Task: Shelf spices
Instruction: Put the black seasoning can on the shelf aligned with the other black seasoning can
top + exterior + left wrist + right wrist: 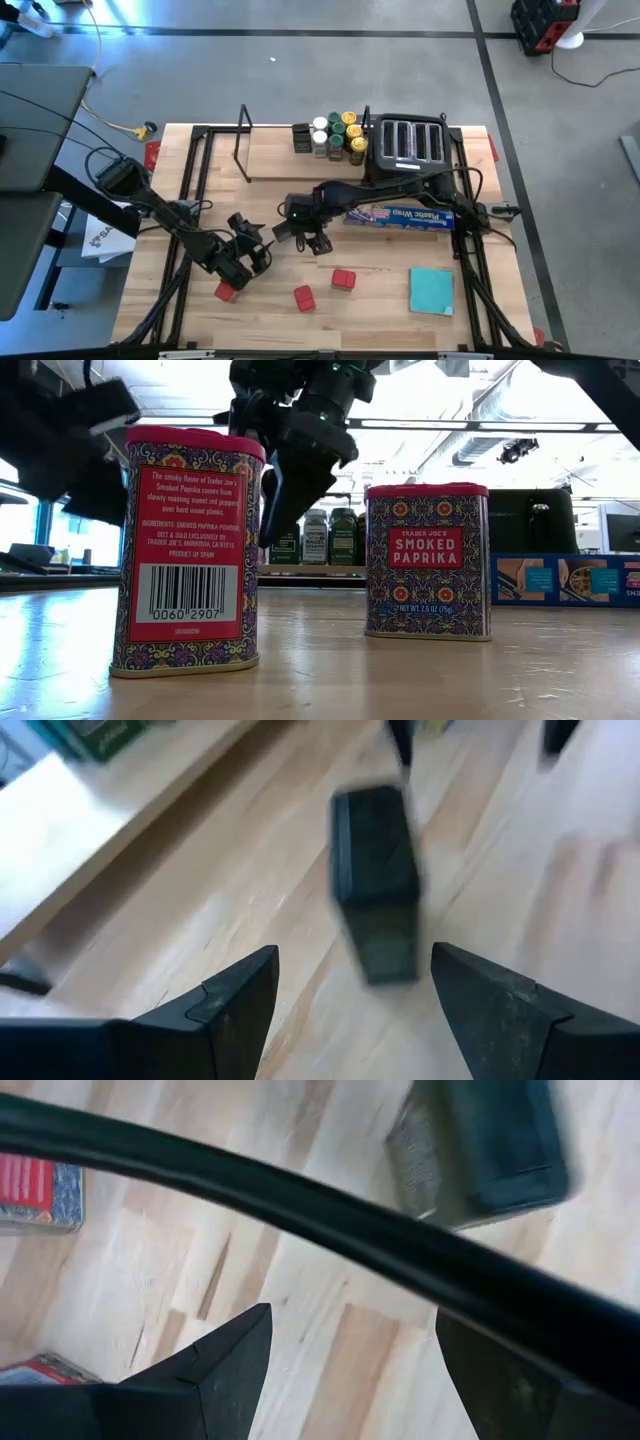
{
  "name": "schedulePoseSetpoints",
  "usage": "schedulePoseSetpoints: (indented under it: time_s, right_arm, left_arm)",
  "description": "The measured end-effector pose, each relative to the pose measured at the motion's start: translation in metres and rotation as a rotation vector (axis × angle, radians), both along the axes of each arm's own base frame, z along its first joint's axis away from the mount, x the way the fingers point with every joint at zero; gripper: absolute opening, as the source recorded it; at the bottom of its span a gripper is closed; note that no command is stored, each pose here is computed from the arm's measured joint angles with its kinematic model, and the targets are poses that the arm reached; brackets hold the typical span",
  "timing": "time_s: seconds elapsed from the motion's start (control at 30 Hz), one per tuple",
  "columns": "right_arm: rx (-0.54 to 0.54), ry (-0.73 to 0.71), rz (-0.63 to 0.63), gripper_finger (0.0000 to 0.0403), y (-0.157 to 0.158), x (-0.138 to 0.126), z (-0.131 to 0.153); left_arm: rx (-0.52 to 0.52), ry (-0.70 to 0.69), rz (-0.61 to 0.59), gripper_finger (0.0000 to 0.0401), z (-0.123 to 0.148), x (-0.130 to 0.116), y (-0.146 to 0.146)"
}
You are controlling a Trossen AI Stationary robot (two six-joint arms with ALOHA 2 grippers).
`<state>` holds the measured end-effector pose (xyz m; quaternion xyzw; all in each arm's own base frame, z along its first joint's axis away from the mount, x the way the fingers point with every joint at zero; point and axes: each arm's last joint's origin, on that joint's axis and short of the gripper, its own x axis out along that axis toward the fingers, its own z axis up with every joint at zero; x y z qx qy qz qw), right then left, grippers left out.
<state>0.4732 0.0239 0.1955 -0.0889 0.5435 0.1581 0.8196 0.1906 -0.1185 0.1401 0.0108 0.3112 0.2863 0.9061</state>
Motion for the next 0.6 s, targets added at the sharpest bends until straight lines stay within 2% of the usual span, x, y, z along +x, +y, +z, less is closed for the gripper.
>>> schedulePoseSetpoints:
  time_s: [0.13,0.27,0.43,0.6]
  right_arm:
    - [-0.077,0.063,-0.03,0.0277,0.008,-0.008,-0.011]
    - [-0.213,0.169,-0.116,0.0277,0.012,-0.028,-0.013]
    - [-0.366,0.168,-0.236,0.0277,0.02,-0.065,0.014]
    - [-0.42,0.092,-0.371,0.0277,0.03,-0.114,0.042]
  left_arm:
    - [-0.008,-0.088,0.02,0.0257,0.005,0.006,-0.001]
    - [-0.023,-0.127,0.049,0.0257,0.002,0.017,0.002]
    - [-0.006,-0.115,0.051,0.0257,-0.001,0.03,0.011]
    - [-0.036,-0.091,0.02,0.0244,0.0,0.041,0.019]
